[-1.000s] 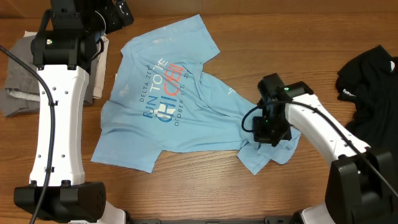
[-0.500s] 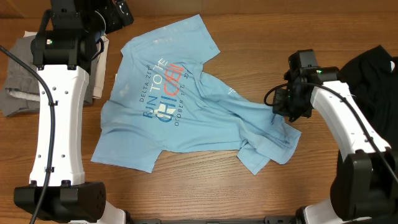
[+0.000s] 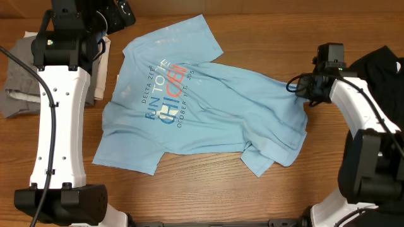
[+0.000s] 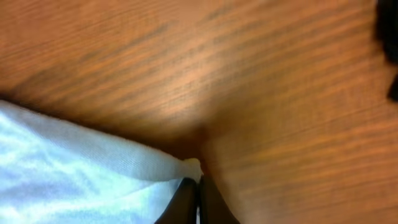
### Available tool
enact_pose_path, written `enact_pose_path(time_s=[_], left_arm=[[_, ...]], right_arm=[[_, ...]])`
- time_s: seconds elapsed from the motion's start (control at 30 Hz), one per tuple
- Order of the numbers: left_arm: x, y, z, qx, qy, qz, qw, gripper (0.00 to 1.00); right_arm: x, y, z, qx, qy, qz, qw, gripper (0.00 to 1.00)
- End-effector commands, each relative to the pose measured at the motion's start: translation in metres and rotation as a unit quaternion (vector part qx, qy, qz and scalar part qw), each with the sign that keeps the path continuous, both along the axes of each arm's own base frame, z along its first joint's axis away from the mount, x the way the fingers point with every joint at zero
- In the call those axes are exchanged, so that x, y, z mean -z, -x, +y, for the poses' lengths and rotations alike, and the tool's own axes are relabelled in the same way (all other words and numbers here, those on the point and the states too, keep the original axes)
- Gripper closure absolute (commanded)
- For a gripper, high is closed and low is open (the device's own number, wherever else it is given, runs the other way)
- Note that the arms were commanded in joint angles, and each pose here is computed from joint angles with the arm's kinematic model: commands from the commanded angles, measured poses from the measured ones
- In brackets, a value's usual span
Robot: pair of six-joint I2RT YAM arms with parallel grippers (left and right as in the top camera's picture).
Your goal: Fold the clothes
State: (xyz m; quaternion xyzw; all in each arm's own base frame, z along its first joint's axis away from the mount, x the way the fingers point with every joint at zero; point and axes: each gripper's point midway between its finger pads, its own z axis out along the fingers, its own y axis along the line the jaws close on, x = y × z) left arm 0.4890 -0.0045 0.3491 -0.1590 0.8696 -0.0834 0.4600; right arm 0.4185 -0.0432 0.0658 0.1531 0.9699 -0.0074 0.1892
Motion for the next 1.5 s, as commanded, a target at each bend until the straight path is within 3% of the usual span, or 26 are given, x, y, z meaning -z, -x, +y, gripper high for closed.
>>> enact_pose_path(time_s=[0.0, 0.2, 0.53, 0.57, 0.63, 0.7, 0.77, 0.87, 1.0, 1.2, 1.37, 1.47], left_arm=[[0.0, -0.001, 0.001, -0.008, 0.007, -0.001, 1.0, 0.0], [0.0, -0.001, 0.001, -0.008, 0.007, -0.001, 1.0, 0.0], [0.0, -0.001, 0.001, -0.008, 0.007, -0.001, 1.0, 0.0], [0.0, -0.001, 0.001, -0.008, 0.007, -0.001, 1.0, 0.0], [0.0, -0.001, 0.001, -0.008, 0.007, -0.002, 1.0, 0.0], [0.0, -0.001, 0.001, -0.008, 0.007, -0.001, 1.0, 0.0], [0.0, -0.001, 0.001, -0.008, 0.007, -0.001, 1.0, 0.0], [0.0, -0.001, 0.001, -0.008, 0.007, -0.002, 1.0, 0.0], [0.0, -0.001, 0.001, -0.008, 0.007, -0.001, 1.0, 0.0], [0.0, -0.001, 0.001, -0.008, 0.007, -0.002, 1.0, 0.0], [0.0, -0.001, 0.001, -0.008, 0.007, -0.001, 1.0, 0.0], [0.0, -0.001, 0.001, -0.008, 0.007, -0.002, 1.0, 0.0]], right_arm=[[0.005, -0.021, -0.014, 0.0, 0.033, -0.022, 0.999, 0.96], [0.025, -0.044, -0.047, 0.026, 0.118, -0.041, 0.992, 0.96], [0.021, -0.074, -0.1, 0.066, 0.14, -0.116, 0.981, 0.95], [0.019, -0.076, -0.104, 0.07, 0.142, -0.124, 0.98, 0.83], [0.013, -0.081, -0.11, 0.077, 0.145, -0.14, 0.977, 0.73], [0.008, -0.085, -0.112, 0.079, 0.146, -0.149, 0.975, 0.56], [-0.005, -0.093, -0.113, 0.079, 0.146, -0.158, 0.973, 0.25], [-0.041, -0.106, -0.108, 0.066, 0.125, -0.151, 0.978, 0.2], [-0.08, -0.111, -0.081, 0.026, 0.048, -0.139, 0.989, 0.21], [-0.112, -0.087, -0.038, -0.023, -0.063, -0.088, 0.994, 0.2], [-0.112, -0.062, -0.001, -0.053, -0.155, -0.043, 0.986, 0.03], [-0.11, -0.057, 0.003, -0.053, -0.163, -0.032, 0.985, 0.0]])
